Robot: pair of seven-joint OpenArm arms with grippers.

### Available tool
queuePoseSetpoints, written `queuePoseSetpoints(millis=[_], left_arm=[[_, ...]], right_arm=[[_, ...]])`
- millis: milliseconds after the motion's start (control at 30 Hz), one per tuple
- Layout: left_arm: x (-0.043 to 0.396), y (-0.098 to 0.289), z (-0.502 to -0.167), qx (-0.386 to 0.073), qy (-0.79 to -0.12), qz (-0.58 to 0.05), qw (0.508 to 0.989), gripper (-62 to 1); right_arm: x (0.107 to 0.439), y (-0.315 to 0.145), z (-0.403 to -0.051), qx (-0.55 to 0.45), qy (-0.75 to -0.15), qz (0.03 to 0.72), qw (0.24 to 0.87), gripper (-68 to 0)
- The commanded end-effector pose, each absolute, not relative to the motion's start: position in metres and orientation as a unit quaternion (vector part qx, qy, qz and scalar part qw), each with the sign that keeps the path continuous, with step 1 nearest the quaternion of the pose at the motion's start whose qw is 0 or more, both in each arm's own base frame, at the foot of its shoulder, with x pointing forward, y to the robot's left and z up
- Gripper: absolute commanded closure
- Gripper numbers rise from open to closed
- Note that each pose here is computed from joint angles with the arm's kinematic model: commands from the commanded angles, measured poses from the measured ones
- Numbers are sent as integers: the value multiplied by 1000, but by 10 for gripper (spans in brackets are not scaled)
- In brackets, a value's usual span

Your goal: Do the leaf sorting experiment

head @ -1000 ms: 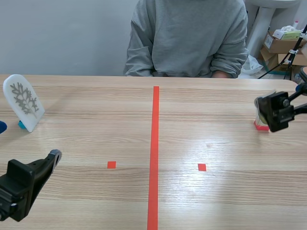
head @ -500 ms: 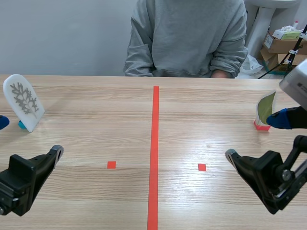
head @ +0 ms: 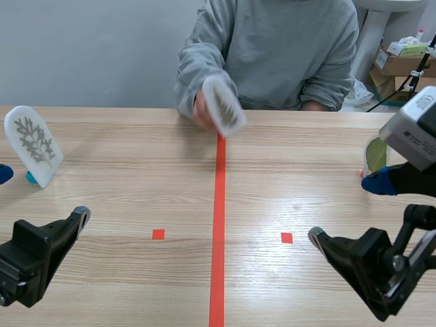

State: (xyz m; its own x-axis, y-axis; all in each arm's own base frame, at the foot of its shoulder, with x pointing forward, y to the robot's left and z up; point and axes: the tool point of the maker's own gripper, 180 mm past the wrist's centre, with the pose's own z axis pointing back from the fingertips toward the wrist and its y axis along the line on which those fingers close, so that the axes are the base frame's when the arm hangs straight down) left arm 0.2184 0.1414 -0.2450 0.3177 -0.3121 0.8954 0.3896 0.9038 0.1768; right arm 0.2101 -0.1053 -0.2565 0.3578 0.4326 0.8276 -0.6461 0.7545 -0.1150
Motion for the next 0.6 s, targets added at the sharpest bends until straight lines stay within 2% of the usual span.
queuePoseSetpoints(millis=[0, 567], left_arm=[[219, 139, -241, -38, -549, -216, 806, -623], [219, 139, -241, -38, -549, -216, 806, -623]], right_arm=[[212, -102, -254, 122, -466, 333, 811, -578], [209, -88, -246, 171, -477, 308, 805, -578]])
